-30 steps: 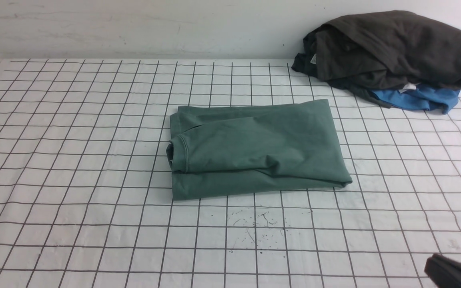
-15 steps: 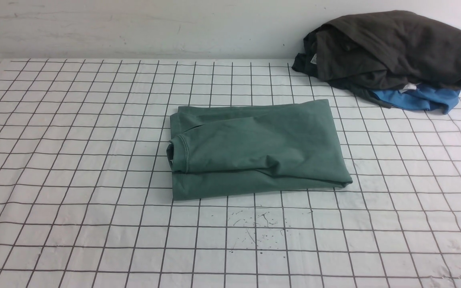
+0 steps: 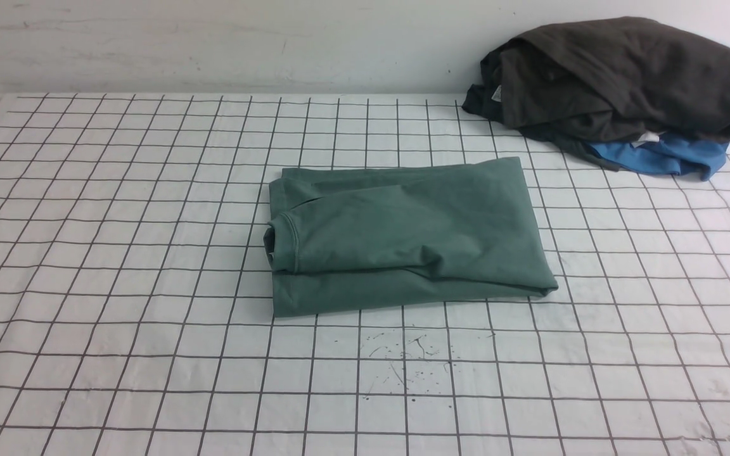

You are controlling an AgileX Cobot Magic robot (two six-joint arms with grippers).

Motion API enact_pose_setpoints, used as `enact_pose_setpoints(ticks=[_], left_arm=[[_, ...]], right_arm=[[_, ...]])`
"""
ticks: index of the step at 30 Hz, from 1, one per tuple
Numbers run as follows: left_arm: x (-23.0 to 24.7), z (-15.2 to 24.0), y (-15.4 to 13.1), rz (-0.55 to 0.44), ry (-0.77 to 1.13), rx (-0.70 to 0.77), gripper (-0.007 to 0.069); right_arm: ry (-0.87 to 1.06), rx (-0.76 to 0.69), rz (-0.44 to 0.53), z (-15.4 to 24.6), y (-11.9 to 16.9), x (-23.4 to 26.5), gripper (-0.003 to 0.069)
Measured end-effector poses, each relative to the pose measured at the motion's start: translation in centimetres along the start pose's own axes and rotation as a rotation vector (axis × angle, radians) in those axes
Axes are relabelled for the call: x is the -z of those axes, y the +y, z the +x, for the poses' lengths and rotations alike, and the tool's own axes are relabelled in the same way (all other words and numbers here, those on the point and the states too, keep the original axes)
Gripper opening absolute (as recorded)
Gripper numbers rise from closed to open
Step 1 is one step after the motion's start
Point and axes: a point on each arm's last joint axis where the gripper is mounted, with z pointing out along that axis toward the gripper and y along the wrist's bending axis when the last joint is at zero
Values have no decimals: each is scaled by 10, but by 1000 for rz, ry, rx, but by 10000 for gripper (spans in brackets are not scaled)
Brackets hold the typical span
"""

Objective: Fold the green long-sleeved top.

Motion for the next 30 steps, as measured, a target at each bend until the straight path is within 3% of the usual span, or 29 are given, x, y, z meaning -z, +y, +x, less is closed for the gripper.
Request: enact_pose_setpoints(ticks=[21,24,27,30], left_arm=[[5,7,-3,0,-21,-3,-8],[6,18,-2,-43,-16,-83,-8],[10,31,2,-147,-27,-199,-8],[9,55,3,-241,-30,-68,-8]], right_arm=[[6,1,0,0,0,0,-11],[7,1,0,0,0,0,-11],[7,1,0,0,0,0,-11],[7,1,0,0,0,0,-11]])
